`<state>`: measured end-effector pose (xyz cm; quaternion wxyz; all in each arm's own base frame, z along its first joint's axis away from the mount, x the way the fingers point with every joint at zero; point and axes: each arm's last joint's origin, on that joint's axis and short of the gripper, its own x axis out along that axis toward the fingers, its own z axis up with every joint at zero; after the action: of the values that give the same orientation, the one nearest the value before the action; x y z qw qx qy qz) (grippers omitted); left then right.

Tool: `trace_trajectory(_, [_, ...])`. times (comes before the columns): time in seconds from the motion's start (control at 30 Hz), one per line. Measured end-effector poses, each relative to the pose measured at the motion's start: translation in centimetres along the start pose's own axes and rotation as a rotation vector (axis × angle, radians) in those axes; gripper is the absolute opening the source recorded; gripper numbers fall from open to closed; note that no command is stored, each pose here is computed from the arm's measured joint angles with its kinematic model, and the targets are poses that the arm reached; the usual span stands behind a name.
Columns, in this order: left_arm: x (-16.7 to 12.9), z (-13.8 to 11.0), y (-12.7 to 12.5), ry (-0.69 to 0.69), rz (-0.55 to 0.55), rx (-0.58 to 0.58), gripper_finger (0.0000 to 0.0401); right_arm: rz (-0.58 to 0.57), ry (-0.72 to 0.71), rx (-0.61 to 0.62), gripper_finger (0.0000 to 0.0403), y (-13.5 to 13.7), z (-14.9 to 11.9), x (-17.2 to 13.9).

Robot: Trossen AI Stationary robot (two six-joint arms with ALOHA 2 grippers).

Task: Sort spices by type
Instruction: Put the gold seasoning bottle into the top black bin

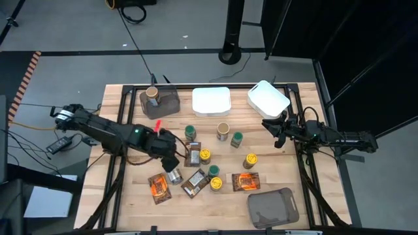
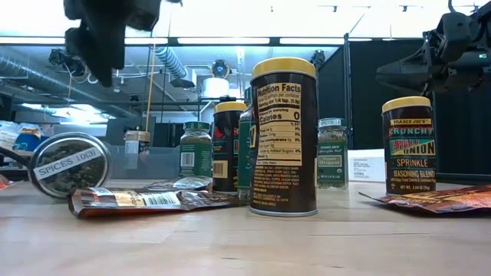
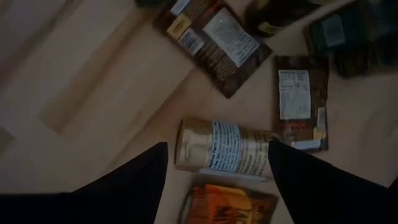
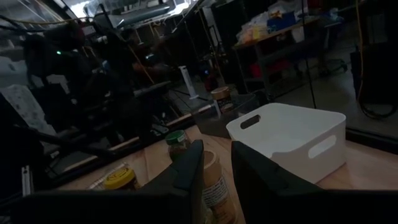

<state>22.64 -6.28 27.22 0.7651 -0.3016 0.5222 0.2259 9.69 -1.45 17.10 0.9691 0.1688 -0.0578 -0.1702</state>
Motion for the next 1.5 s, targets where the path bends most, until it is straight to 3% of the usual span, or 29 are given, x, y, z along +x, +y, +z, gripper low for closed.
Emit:
trace_trajectory(0.07, [0.8,-0.9,0.8,-0.004,-0.049,-0.072,0.0282,0.001,-0.002,0.0,0.0092,0.0,0.0,0.0])
trace_trajectory(0.3, [2.8,-4.0,4.5,0.019,-0.055,-0.359,0.0282,0.0,0.001,0.0,0.0092,0.0,0.0,0.0])
trace_trajectory(0.53, [3.8,-4.3,4.7,-0.017,-0.108,-0.515,0.0282,0.001,-0.002,0.001,0.0092,0.0,0.0,0.0])
trace_trajectory(0.8, [4.3,-4.0,5.3,-0.043,-0.042,-0.202,0.0282,0.001,-0.002,0.0,0.0092,0.0,0.0,0.0])
trace_trajectory(0.9, [4.3,-3.6,5.0,-0.042,-0.082,-0.102,0.0282,0.001,-0.003,0.001,0.0092,0.0,0.0,0.0])
trace_trajectory(1.03, [3.2,-2.8,3.5,-0.048,-0.199,0.273,0.0282,0.001,-0.002,0.0,0.0092,0.0,0.0,0.0])
trace_trajectory(1.2, [2.6,-2.0,1.9,0.042,-0.223,0.595,0.0282,0.001,-0.002,0.0,0.0092,0.0,0.0,0.0])
trace_trajectory(1.37, [4.0,-1.6,0.2,0.144,-0.197,0.986,0.0282,0.001,-0.002,0.001,0.0092,0.0,0.0,0.0])
trace_trajectory(1.5, [5.8,-1.6,-0.2,0.286,-0.141,1.221,0.0282,0.001,-0.002,0.0,0.0092,0.0,0.0,0.0])
